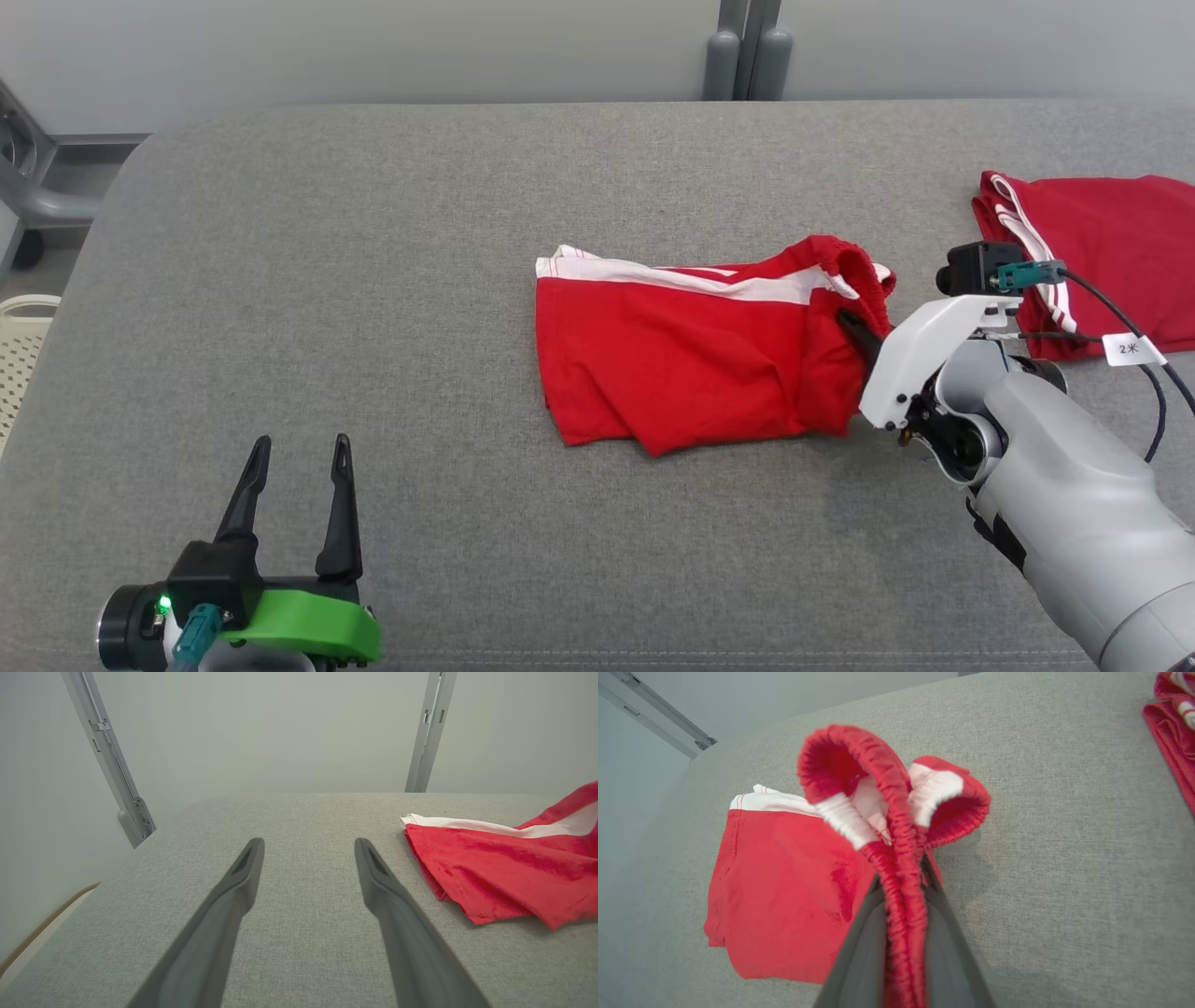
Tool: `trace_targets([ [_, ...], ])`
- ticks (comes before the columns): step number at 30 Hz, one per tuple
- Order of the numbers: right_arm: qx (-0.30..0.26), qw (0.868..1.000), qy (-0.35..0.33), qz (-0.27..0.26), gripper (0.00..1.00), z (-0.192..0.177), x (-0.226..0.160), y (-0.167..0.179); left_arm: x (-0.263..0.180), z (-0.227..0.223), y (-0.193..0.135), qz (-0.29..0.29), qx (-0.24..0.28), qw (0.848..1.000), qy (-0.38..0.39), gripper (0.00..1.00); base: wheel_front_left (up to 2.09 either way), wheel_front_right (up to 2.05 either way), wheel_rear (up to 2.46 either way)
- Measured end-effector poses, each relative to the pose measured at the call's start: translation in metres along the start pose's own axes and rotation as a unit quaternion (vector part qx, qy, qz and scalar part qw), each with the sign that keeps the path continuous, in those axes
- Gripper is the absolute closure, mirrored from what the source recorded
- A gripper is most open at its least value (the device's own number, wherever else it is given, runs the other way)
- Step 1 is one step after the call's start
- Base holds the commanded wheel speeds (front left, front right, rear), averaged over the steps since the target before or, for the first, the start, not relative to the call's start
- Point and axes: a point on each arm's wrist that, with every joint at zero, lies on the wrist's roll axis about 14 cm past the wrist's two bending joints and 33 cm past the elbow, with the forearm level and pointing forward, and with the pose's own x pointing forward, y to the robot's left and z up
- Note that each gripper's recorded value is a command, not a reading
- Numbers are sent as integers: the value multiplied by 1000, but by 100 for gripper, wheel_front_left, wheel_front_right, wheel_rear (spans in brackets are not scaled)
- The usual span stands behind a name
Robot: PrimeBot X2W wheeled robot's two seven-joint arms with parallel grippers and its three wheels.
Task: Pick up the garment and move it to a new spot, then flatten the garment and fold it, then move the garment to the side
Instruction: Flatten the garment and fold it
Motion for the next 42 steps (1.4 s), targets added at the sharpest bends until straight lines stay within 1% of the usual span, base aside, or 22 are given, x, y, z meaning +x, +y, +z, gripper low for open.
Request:
trace_targets([
  [3,43,999,4,31,100,5,-1,17,-1,1,0,-1,0,1000,-1,0,0,0,0],
  [6,73,995,4,65,100,12,0,37,-3,1,1,1,-1,1000,-1,0,0,0,0],
  [10,94,991,8,89,100,16,2,52,-7,1,3,4,-1,1000,-1,0,0,0,0],
  [13,109,987,21,112,100,15,7,72,-10,1,4,7,-5,1000,-1,0,0,0,0],
  [23,125,977,47,168,100,15,26,128,-22,0,12,29,-14,999,2,0,0,0,0],
  [32,123,975,75,168,100,-2,48,151,-28,3,15,38,-15,999,-1,0,0,0,0],
  [37,123,978,81,151,100,-11,63,151,-33,0,19,49,-19,999,6,0,0,0,0],
  [41,122,977,91,148,100,-20,71,156,-36,-1,22,56,-20,998,8,0,0,0,0],
  [42,123,977,91,147,97,-22,73,157,-36,-1,23,59,-20,998,9,0,0,0,0],
])
